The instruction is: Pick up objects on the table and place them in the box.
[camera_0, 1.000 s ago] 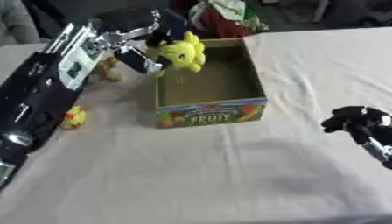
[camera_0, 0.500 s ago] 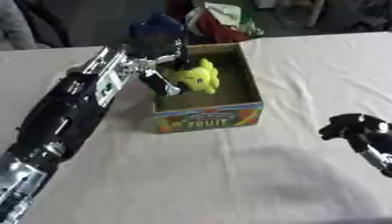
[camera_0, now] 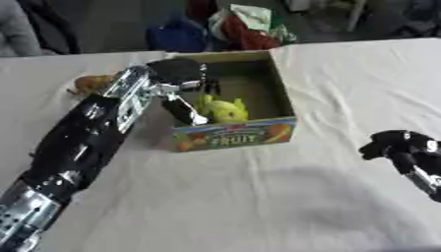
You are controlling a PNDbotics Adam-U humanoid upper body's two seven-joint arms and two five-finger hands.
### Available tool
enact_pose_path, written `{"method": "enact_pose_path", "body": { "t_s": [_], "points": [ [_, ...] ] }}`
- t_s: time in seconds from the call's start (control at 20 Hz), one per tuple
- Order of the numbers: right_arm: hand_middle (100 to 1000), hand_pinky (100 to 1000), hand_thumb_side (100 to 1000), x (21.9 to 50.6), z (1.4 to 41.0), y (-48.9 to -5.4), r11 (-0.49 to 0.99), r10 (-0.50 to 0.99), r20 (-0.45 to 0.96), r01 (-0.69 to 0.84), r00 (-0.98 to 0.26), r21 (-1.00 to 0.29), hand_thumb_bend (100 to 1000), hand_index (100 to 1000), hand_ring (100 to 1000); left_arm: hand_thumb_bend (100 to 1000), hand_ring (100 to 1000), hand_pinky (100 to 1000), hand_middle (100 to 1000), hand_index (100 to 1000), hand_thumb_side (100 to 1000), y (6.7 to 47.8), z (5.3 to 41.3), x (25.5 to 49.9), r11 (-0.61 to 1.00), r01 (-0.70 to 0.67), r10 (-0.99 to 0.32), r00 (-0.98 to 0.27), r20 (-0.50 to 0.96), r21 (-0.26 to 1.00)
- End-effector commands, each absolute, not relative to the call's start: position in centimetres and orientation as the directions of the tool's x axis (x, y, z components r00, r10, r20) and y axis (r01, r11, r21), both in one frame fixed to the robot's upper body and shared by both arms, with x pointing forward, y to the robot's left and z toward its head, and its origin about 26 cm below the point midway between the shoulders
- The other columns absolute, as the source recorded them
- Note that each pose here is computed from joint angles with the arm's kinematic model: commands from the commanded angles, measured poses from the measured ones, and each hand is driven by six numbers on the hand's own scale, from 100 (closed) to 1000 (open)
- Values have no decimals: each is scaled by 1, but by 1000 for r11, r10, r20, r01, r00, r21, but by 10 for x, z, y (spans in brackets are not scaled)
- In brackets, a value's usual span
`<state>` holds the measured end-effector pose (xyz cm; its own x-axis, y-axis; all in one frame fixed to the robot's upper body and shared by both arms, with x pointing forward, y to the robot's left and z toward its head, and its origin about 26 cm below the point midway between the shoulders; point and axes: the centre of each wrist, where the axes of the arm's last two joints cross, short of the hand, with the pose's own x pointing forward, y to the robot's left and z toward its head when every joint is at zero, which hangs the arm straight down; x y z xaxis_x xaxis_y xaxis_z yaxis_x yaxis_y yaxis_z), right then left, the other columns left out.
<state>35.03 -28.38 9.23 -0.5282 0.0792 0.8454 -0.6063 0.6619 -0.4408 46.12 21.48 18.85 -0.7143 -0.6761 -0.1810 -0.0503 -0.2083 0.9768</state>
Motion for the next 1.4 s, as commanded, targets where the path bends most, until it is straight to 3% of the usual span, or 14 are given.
{"method": "enact_pose_path", "body": {
  "t_s": [0.05,0.3,0.45,0.75,1.4],
  "points": [
    [658,743,492,352,100,-286,660,88,831,-593,-550,-462,100,823,765,510,605,676,625,835,644,217,209,458,-194,-100,-669,-714,-206,976],
    [658,743,492,352,100,-288,663,91,831,-589,-549,-461,100,823,765,544,620,691,646,854,639,220,229,450,-165,-138,-658,-722,-213,977],
    [659,743,491,351,100,-290,668,96,831,-583,-549,-462,100,823,765,484,613,688,627,835,533,227,247,439,-138,-180,-653,-723,-226,974],
    [659,743,492,350,100,-295,676,110,830,-571,-547,-466,100,823,765,481,616,693,614,821,416,257,278,410,-146,-234,-664,-697,-270,961],
    [659,744,494,350,101,-298,679,120,827,-563,-549,-472,100,824,765,444,608,690,597,807,417,333,272,367,-240,-73,-750,-620,-233,968]
  ]
}}
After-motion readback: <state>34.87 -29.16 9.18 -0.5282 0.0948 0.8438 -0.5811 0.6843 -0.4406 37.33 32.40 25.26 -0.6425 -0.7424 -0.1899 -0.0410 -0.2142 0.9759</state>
